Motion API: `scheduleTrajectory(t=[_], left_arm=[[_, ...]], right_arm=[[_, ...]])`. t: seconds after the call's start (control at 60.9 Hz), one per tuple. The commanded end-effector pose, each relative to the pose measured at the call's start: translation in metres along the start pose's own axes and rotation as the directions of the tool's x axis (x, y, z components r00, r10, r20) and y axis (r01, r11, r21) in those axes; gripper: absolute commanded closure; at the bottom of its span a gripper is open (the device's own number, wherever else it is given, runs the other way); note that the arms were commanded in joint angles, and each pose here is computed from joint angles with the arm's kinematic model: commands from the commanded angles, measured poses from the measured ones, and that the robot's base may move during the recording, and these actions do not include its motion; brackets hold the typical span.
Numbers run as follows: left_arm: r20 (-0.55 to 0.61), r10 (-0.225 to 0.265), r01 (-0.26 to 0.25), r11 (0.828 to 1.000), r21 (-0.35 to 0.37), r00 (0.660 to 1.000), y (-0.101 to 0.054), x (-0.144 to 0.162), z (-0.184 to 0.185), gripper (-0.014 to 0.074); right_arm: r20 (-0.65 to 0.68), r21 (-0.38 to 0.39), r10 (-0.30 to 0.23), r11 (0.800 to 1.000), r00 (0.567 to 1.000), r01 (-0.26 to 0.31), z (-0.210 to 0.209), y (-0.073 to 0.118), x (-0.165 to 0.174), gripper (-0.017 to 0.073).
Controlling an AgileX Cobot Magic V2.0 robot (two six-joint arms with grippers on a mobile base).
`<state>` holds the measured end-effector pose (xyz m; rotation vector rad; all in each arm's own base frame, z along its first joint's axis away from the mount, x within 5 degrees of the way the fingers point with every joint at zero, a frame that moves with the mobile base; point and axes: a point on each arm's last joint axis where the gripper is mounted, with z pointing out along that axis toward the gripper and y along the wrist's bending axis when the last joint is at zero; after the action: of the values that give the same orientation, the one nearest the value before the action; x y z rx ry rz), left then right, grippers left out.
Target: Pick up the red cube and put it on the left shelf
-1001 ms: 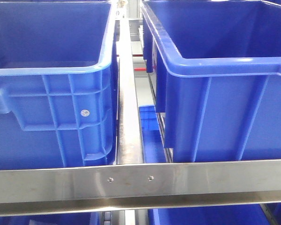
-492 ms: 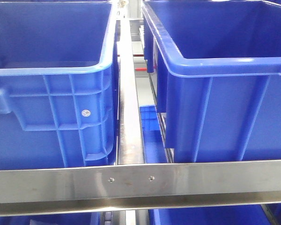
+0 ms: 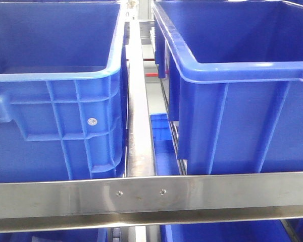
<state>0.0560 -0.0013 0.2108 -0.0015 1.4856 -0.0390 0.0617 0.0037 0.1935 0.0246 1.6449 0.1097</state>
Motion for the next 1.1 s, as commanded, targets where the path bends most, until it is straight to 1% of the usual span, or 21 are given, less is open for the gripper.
scheduleTrajectory(t=[0.0,0.181,0.985,1.083], left_arm=[[0.073,0.0,0.0,1.0,0.003,0.997,-0.0001,-0.0001,-0.0009,0.0492],[0.073,0.0,0.0,1.0,0.003,0.997,-0.0001,-0.0001,-0.0009,0.0492],[0.073,0.0,0.0,1.0,0.003,0.997,-0.0001,-0.0001,-0.0009,0.0492],[0.073,0.0,0.0,1.0,0.003,0.997,-0.0001,-0.0001,-0.0009,0.0492]], right_arm=[[0.112,0.002,0.002,1.0,0.994,-0.002,-0.0029,0.0002,-0.0131,0.0511],[0.181,-0.004,0.002,1.0,0.984,-0.001,-0.0092,0.0006,-0.0166,0.0511],[0.179,-0.004,0.002,1.0,0.984,-0.001,-0.009,0.0006,-0.0165,0.0511],[0.179,-0.002,-0.009,1.0,0.984,0.01,-0.009,0.0006,-0.0165,0.0511]])
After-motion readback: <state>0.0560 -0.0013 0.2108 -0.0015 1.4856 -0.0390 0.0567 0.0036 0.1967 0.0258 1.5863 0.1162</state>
